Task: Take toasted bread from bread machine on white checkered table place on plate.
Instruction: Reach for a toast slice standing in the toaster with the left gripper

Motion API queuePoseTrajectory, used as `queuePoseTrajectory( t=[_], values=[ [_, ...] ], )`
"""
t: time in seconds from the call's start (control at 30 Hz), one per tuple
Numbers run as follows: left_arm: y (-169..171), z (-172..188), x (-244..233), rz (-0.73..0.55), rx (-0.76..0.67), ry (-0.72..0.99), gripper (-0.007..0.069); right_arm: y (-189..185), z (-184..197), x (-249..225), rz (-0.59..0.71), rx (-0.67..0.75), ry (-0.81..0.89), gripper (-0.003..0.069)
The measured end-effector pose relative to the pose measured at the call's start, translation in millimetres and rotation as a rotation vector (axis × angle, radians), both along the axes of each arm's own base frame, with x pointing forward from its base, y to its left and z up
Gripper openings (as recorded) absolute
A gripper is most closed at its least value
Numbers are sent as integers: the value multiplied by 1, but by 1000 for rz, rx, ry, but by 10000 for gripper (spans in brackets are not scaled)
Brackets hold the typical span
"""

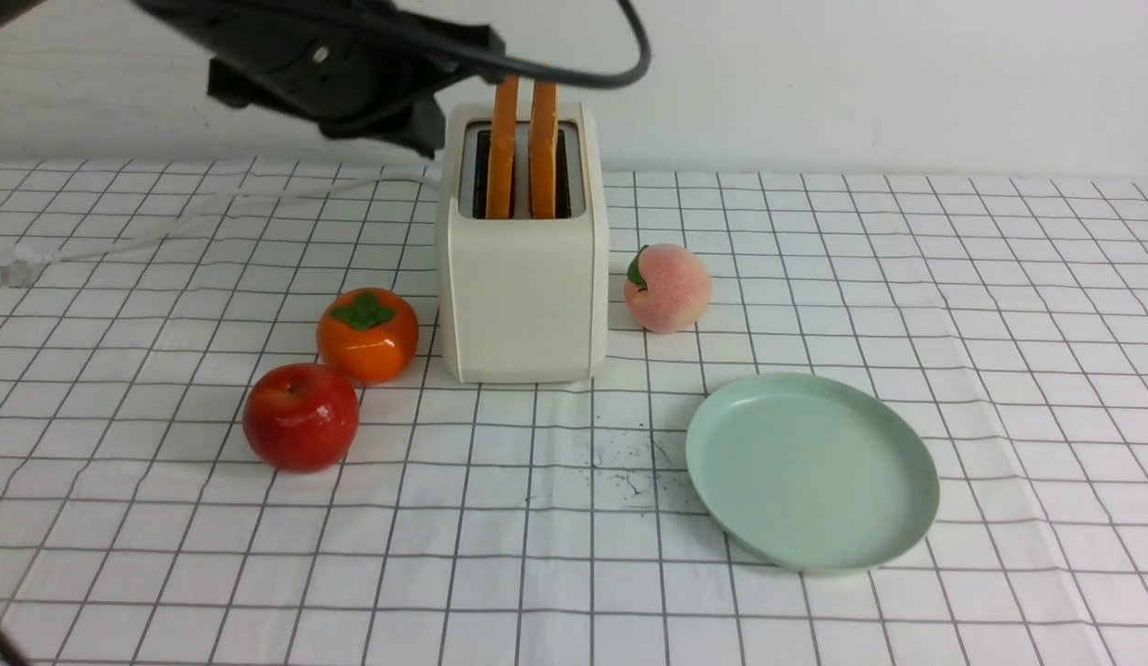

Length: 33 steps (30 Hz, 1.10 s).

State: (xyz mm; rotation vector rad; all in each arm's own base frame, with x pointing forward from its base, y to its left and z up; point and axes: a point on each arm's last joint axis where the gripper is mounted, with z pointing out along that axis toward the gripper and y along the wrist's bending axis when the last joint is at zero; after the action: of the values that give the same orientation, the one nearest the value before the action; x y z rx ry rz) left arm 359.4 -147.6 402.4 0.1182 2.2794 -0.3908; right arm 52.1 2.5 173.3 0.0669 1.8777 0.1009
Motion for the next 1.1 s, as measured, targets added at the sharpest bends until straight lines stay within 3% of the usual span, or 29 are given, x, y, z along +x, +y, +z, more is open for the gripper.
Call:
queuePoseTrajectory(
  t=[0.13,0.17,0.23,0.4,0.63,0.77,1.1],
  values=[
    [-11,-4,31,10,4,-33,176,0,0,0,0,0,0,240],
    [-11,-4,33,10,3,-34,176,0,0,0,0,0,0,240],
    [-18,-16,49,12,1,-35,296,0,0,0,0,0,0,240],
    [-26,-37,70,14,-5,-71,400,0,0,0,0,0,0,240],
    [-29,-60,88,15,55,-105,388,0,0,0,0,0,0,240],
    [-29,-63,92,13,78,-134,336,0,0,0,0,0,0,240],
    [-32,-77,99,11,85,-127,288,0,0,0,0,0,0,240]
  ],
)
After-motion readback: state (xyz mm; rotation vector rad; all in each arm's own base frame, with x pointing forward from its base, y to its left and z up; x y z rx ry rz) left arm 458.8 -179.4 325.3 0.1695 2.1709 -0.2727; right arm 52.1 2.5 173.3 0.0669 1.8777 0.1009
